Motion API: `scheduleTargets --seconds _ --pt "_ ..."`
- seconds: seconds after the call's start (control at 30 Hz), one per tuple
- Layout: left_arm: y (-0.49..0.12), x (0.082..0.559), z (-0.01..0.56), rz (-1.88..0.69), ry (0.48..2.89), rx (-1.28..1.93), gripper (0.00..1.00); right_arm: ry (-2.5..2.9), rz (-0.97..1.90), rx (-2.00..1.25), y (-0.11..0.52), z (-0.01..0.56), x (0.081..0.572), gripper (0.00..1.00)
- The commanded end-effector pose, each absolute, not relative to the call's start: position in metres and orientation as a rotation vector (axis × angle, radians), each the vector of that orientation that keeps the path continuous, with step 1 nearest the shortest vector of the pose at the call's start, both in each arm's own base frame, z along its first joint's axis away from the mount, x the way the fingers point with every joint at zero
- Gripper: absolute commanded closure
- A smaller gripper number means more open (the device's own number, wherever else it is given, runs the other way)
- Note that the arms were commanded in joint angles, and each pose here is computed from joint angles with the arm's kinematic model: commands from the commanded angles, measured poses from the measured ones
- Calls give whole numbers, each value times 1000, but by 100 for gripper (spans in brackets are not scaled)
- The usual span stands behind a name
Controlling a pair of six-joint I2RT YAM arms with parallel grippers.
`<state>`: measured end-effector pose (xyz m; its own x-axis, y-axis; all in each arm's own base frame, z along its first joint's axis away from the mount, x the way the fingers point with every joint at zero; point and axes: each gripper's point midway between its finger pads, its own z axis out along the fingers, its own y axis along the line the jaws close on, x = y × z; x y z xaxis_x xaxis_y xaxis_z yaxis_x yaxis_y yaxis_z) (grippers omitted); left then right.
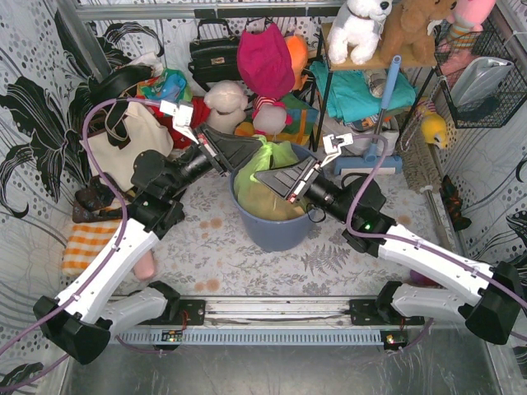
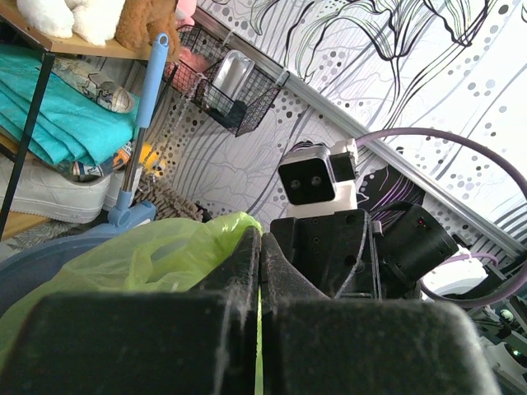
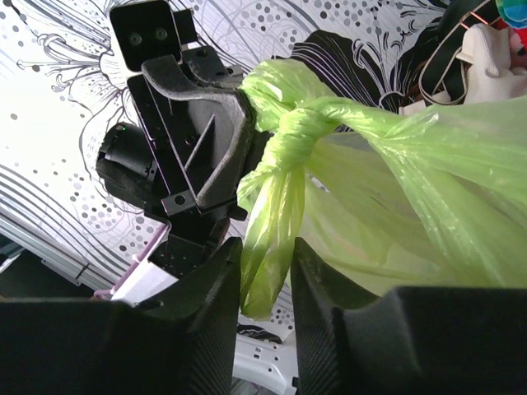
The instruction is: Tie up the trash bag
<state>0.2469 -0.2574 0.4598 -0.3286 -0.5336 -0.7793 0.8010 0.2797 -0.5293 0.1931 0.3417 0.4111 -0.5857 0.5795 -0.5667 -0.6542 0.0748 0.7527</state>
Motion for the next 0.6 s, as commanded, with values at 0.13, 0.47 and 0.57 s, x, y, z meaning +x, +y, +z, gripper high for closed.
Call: scheduleTargets --seconds 0.13,0.47,0.57 --pt "-253 246 477 -1328 1259 318 100 1368 1683 -78 330 430 186 99" --pt "-242 268 476 -1135 1296 301 100 1473 1621 -80 313 419 175 100" --pt "-242 275 476 -1106 1301 298 100 1526 1618 -111 312 411 168 100"
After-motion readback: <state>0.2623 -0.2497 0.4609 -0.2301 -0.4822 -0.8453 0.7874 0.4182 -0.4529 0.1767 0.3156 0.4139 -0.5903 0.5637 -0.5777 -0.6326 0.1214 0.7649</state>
